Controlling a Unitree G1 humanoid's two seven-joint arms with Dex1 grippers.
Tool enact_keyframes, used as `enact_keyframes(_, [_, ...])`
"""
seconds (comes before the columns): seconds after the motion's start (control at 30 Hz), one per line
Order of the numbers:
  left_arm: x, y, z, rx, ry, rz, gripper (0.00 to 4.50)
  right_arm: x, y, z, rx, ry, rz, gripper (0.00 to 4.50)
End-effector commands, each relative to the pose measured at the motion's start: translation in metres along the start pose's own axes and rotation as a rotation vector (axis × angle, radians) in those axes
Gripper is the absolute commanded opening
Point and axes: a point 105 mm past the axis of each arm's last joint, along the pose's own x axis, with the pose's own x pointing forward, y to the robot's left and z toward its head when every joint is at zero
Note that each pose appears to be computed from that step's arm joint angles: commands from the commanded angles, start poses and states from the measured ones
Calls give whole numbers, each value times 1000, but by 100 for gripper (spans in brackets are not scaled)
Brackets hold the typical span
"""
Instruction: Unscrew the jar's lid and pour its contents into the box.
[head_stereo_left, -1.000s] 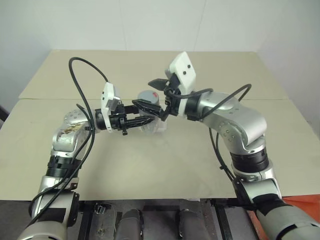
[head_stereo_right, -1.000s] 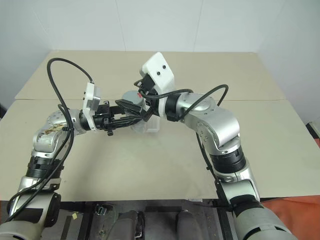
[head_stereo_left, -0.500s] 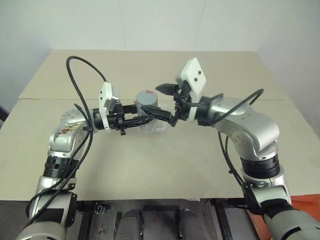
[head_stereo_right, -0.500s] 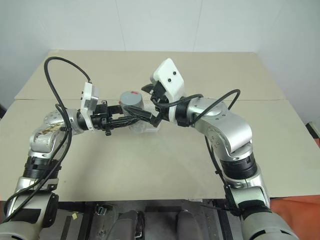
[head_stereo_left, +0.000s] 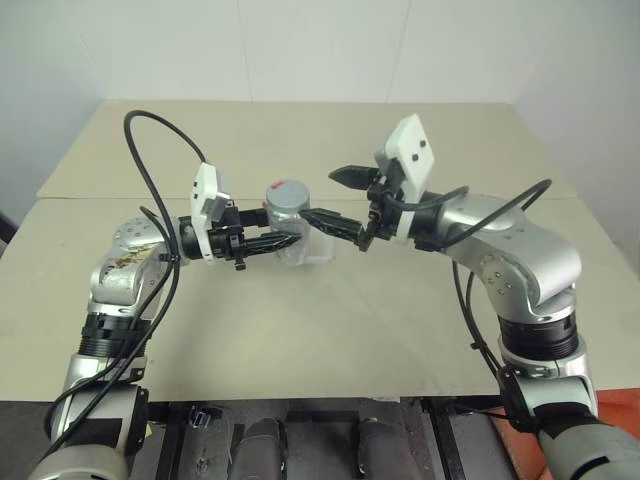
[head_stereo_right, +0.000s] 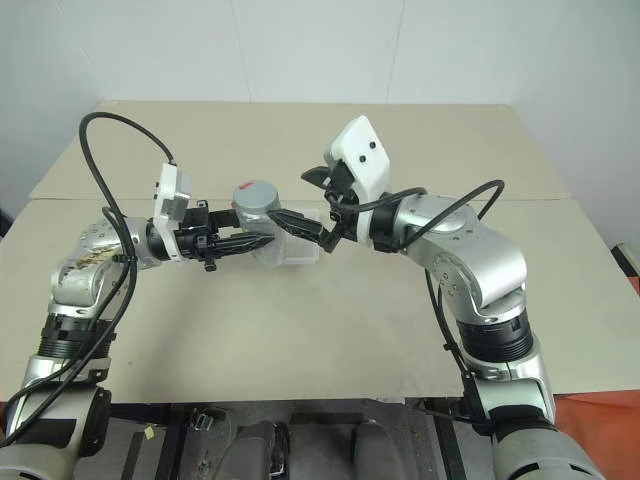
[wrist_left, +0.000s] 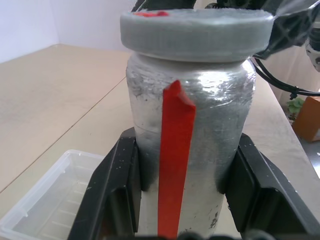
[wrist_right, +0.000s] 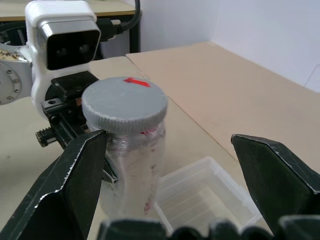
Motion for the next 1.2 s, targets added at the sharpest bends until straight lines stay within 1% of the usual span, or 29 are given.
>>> enact_keyframes(0.03, [1,-9,16,53,-38,-50,189,-8,-7,13,-38,-50,-39,447])
enact_keyframes(0.37, [0,-13,15,55,-28,-61,189,-8,-9,12,-40,-44,-45,447])
enact_keyframes(0.77, [-2,-16,18,63,-31,-75,189,-9,-10,8,-59,-10,-34,447])
enact_keyframes(0.87, [-4,-12,17,61,-25,-56,189,-13,-8,5,-78,19,-11,447])
enact_keyframes(0.97, [-6,-9,17,58,-25,-46,189,-24,-3,0,-101,47,66,447])
enact_keyframes(1.03, [-6,-7,17,55,-24,-47,189,-31,1,3,-79,24,141,447])
enact_keyframes(1.1, [-6,-6,17,53,-23,-56,189,-37,11,12,-43,-46,247,447])
enact_keyframes(1.2, [-4,-5,17,53,-23,-75,189,-37,15,18,-27,-85,298,447])
